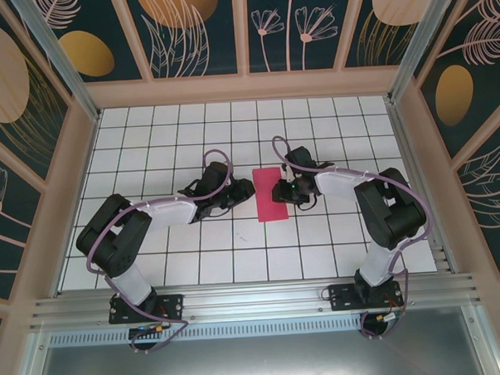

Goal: Fold a paper plane with a square sheet of paper (pick it up from the middle)
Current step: Fold the square sheet of paper in half at the center of the table.

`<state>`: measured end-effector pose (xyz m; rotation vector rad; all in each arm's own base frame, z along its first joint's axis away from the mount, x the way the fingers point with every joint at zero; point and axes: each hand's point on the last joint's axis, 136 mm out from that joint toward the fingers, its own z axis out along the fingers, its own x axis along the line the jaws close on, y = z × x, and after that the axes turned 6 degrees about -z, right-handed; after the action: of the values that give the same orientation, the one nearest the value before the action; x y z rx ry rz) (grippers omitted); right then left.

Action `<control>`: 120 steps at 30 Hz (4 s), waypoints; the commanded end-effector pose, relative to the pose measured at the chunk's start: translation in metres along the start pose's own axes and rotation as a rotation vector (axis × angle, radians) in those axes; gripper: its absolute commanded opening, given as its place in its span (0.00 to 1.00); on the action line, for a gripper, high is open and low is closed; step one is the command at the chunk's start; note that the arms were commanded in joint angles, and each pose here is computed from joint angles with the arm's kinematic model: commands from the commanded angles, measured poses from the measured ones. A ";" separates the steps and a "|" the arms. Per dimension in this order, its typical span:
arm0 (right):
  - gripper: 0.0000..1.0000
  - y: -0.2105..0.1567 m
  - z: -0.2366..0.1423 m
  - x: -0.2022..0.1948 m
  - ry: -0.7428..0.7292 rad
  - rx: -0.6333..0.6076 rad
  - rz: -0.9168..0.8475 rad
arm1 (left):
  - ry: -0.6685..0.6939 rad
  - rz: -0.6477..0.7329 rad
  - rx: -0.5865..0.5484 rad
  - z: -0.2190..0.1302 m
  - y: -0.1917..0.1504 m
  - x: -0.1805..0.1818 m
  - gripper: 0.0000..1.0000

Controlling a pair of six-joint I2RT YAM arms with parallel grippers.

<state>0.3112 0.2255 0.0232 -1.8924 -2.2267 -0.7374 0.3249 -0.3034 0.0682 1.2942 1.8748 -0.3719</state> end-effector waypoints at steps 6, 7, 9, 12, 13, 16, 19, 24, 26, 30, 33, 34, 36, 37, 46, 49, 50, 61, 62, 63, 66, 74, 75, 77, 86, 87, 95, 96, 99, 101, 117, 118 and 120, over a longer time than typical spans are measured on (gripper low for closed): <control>0.38 0.014 -0.024 0.019 0.124 -0.067 0.028 | 0.005 -0.009 0.022 0.012 0.000 0.005 0.44; 0.38 0.017 -0.026 0.019 0.127 -0.075 0.030 | 0.008 -0.009 0.022 0.012 0.000 0.006 0.44; 0.38 0.020 -0.027 0.017 0.128 -0.082 0.036 | 0.012 -0.012 0.022 0.014 0.000 0.007 0.44; 0.38 0.023 -0.024 0.012 0.121 -0.077 0.045 | 0.014 -0.013 0.027 0.016 -0.001 0.008 0.45; 0.38 0.023 -0.022 0.012 0.121 -0.074 0.045 | 0.015 -0.012 0.030 0.017 -0.001 0.009 0.44; 0.38 0.023 -0.017 0.008 0.112 -0.065 0.046 | 0.015 -0.012 0.035 0.019 -0.002 0.009 0.44; 0.38 0.021 -0.011 0.004 0.104 -0.051 0.053 | 0.015 -0.010 0.036 0.019 -0.002 0.009 0.45; 0.38 0.016 -0.003 0.002 0.110 -0.028 0.056 | 0.017 -0.010 0.044 0.022 -0.003 0.010 0.45; 0.38 0.014 0.000 -0.002 0.098 -0.021 0.060 | 0.018 -0.011 0.046 0.022 -0.003 0.011 0.45; 0.38 0.010 0.004 -0.007 0.086 -0.011 0.069 | 0.019 -0.008 0.048 0.023 -0.003 0.010 0.45; 0.38 0.009 0.003 -0.011 0.082 -0.011 0.079 | 0.024 -0.004 0.050 0.024 -0.003 0.011 0.45; 0.38 0.009 0.003 -0.011 0.092 -0.013 0.084 | 0.026 -0.003 0.052 0.024 -0.003 0.011 0.45; 0.38 0.010 0.000 -0.009 0.125 -0.022 0.096 | 0.030 -0.003 0.056 0.025 -0.004 0.012 0.45; 0.38 0.010 0.000 -0.009 0.135 -0.024 0.102 | 0.030 -0.003 0.059 0.026 -0.004 0.012 0.45; 0.38 0.017 -0.011 0.002 0.233 -0.050 0.119 | 0.018 -0.009 0.077 0.031 -0.006 0.009 0.45; 0.38 0.030 -0.019 0.009 0.244 -0.069 0.094 | 0.020 -0.008 0.072 0.031 -0.005 0.009 0.45; 0.38 0.033 -0.021 0.011 0.247 -0.077 0.087 | 0.022 -0.008 0.069 0.031 -0.004 0.009 0.45; 0.38 0.049 -0.012 0.000 0.187 -0.077 0.079 | 0.037 -0.005 0.043 0.029 0.000 0.011 0.45; 0.37 0.048 -0.010 -0.001 0.186 -0.073 0.081 | 0.037 -0.005 0.045 0.029 0.000 0.011 0.45; 0.38 0.046 -0.009 -0.003 0.183 -0.068 0.083 | 0.036 -0.006 0.044 0.029 0.001 0.010 0.45; 0.38 0.041 -0.004 -0.006 0.177 -0.053 0.087 | 0.032 -0.005 0.045 0.029 0.001 0.009 0.45; 0.37 0.028 0.005 -0.022 0.146 -0.029 0.118 | 0.029 -0.003 0.049 0.029 0.000 0.008 0.45; 0.37 0.028 0.005 -0.023 0.147 -0.032 0.119 | 0.029 -0.004 0.050 0.029 0.000 0.008 0.45; 0.37 0.026 0.004 -0.025 0.151 -0.033 0.128 | 0.032 -0.004 0.052 0.030 -0.001 0.009 0.45; 0.37 0.022 0.005 -0.025 0.165 -0.020 0.138 | 0.027 -0.005 0.056 0.030 -0.001 0.008 0.45; 0.37 0.024 0.002 -0.023 0.169 -0.032 0.133 | 0.028 -0.005 0.054 0.030 -0.001 0.008 0.45; 0.37 0.023 0.007 -0.026 0.164 -0.019 0.139 | -0.011 -0.028 0.087 0.035 -0.007 0.004 0.45; 0.37 0.022 0.008 -0.028 0.161 -0.018 0.143 | -0.009 -0.029 0.089 0.035 -0.007 0.005 0.45; 0.36 0.020 0.009 -0.030 0.151 -0.016 0.147 | -0.004 -0.031 0.088 0.035 -0.007 0.006 0.45; 0.36 0.019 0.010 -0.030 0.150 -0.014 0.146 | -0.003 -0.035 0.096 0.037 -0.008 0.007 0.45; 0.36 0.017 0.014 -0.032 0.152 -0.002 0.151 | -0.081 -0.057 0.143 0.046 -0.015 -0.004 0.38; 0.36 0.016 0.014 -0.032 0.153 0.001 0.152 | -0.087 -0.059 0.144 0.045 -0.015 -0.005 0.37; 0.36 0.017 0.014 -0.031 0.154 -0.001 0.151 | -0.092 -0.057 0.142 0.046 -0.013 -0.007 0.36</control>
<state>0.3477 0.2143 0.0241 -1.8836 -1.9731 -0.9200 0.3264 -0.3353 0.0328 1.3204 1.8800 -0.5659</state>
